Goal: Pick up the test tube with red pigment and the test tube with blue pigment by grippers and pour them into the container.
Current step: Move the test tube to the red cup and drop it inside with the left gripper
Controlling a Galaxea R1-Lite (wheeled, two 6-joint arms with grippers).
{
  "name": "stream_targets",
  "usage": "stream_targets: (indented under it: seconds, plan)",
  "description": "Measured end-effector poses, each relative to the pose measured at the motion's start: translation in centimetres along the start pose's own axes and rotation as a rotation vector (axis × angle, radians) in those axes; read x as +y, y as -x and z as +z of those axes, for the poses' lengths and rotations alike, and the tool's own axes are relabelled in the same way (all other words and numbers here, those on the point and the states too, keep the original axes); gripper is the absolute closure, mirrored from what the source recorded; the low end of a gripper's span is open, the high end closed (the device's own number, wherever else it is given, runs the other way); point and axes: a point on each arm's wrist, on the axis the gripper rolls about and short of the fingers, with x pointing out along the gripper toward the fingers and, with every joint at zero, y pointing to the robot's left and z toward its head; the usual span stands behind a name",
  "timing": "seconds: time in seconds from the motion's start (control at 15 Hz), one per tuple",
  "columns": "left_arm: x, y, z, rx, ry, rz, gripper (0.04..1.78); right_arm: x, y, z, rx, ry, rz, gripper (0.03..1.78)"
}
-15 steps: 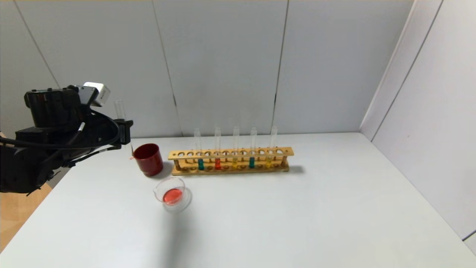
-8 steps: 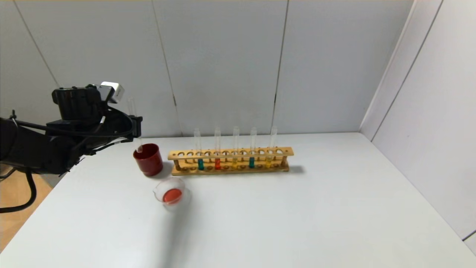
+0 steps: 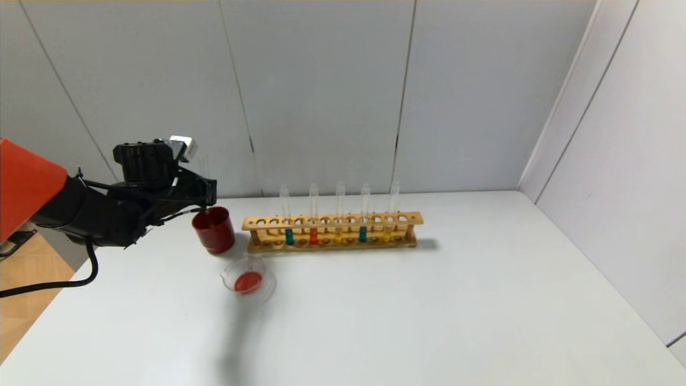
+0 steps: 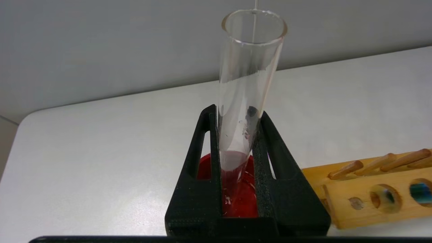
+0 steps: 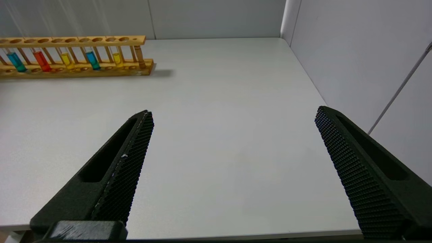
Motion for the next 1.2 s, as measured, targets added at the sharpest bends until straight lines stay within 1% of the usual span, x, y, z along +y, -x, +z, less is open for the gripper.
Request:
stream_targets:
  seconds: [0.33,0.67,0.8,0.93,1.0,1.07,1.2]
  plan:
    - [0.0,-0.7,-1.4,0.04,0.003,-0.003,1.51,0.0,0.0,0.0,0.0,0.0,0.0,0.06]
    - [0.0,-0.9,-2.2,0.063,0.007,-0.007,1.51,0.0,0.0,0.0,0.0,0.0,0.0,0.06]
    - [-0.1,-0.8,-2.2,0.063,0.007,-0.009,1.47,0.0,0.0,0.0,0.0,0.0,0.0,0.06]
    - [-0.1,-0.7,-2.1,0.059,0.007,-0.009,1.34,0.0,0.0,0.0,0.0,0.0,0.0,0.06]
    - [-0.1,-0.6,-2.0,0.058,0.007,-0.008,1.23,0.0,0.0,0.0,0.0,0.0,0.0,0.06]
    - [-0.1,-0.6,-2.0,0.057,0.009,-0.008,1.09,0.0,0.0,0.0,0.0,0.0,0.0,0.06]
    - [-0.1,-0.4,-1.9,0.056,0.009,-0.008,0.75,0.0,0.0,0.0,0.0,0.0,0.0,0.06]
